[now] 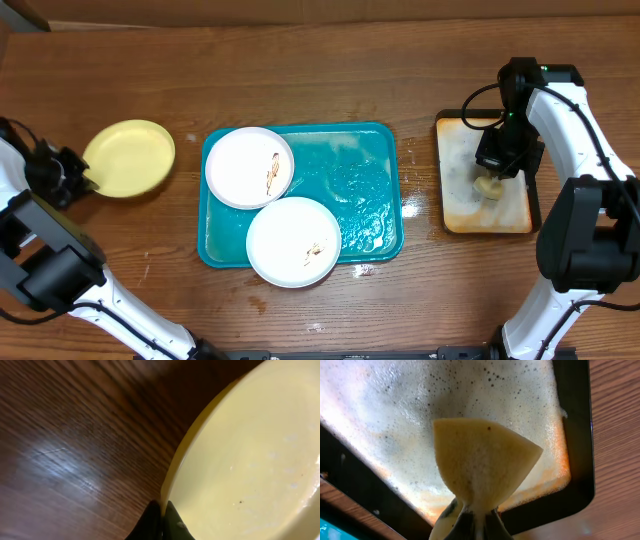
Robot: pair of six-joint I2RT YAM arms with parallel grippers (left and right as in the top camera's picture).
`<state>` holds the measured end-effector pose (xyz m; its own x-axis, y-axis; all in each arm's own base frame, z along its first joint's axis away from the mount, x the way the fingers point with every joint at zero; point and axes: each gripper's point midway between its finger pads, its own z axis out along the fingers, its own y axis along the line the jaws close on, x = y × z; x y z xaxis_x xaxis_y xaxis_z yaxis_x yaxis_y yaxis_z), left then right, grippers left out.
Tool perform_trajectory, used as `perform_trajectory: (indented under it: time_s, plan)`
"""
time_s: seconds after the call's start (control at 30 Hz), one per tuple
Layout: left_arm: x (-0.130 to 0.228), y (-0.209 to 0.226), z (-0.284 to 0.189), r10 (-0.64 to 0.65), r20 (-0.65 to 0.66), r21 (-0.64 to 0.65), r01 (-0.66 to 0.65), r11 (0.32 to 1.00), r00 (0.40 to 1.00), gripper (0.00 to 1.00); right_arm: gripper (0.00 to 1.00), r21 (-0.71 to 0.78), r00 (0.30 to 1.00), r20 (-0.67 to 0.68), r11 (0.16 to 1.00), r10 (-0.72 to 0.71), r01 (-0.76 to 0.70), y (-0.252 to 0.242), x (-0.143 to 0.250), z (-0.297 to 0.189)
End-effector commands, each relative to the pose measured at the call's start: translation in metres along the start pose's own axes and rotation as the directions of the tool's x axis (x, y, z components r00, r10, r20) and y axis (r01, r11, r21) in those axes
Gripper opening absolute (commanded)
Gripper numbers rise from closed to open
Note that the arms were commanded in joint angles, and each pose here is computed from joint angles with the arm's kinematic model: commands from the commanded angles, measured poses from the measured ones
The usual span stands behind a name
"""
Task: Clean dirty plates on tray and stack at the side
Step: 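Release the yellow plate and move the left gripper to the white plate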
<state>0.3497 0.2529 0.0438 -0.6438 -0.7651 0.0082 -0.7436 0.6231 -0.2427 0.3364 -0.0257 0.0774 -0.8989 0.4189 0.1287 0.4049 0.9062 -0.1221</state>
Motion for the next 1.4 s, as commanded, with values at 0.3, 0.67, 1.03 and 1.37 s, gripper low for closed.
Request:
perform_trajectory:
  time_s: [0.3, 0.67, 1.03, 1.37]
  plan:
    - [0.008, 0.06, 0.022, -0.195, 0.026, -0.036, 0.196, 0.98, 0.98, 0.05, 0.04, -0.008, 1.0, 0.019, 1.0, -0.012, 0.012, -0.001, 0.003, -0.008]
    - [0.012, 0.058, 0.026, -0.205, 0.023, -0.003, 0.205, 0.979, 0.979, 0.43, 0.04, -0.01, 1.0, 0.023, 1.0, -0.02, 0.02, 0.0, 0.002, -0.008]
    - [-0.008, 0.002, -0.059, -0.115, 0.251, 0.056, 0.104, 0.993, 0.961, 0.5, 0.04, -0.01, 0.999, 0.024, 0.999, -0.034, 0.034, 0.0, 0.002, -0.008]
    - [0.027, -0.025, -0.094, -0.034, 0.24, 0.043, 0.025, 0.999, 0.97, 0.32, 0.04, -0.017, 0.998, 0.042, 0.999, -0.036, 0.037, 0.002, -0.003, -0.008]
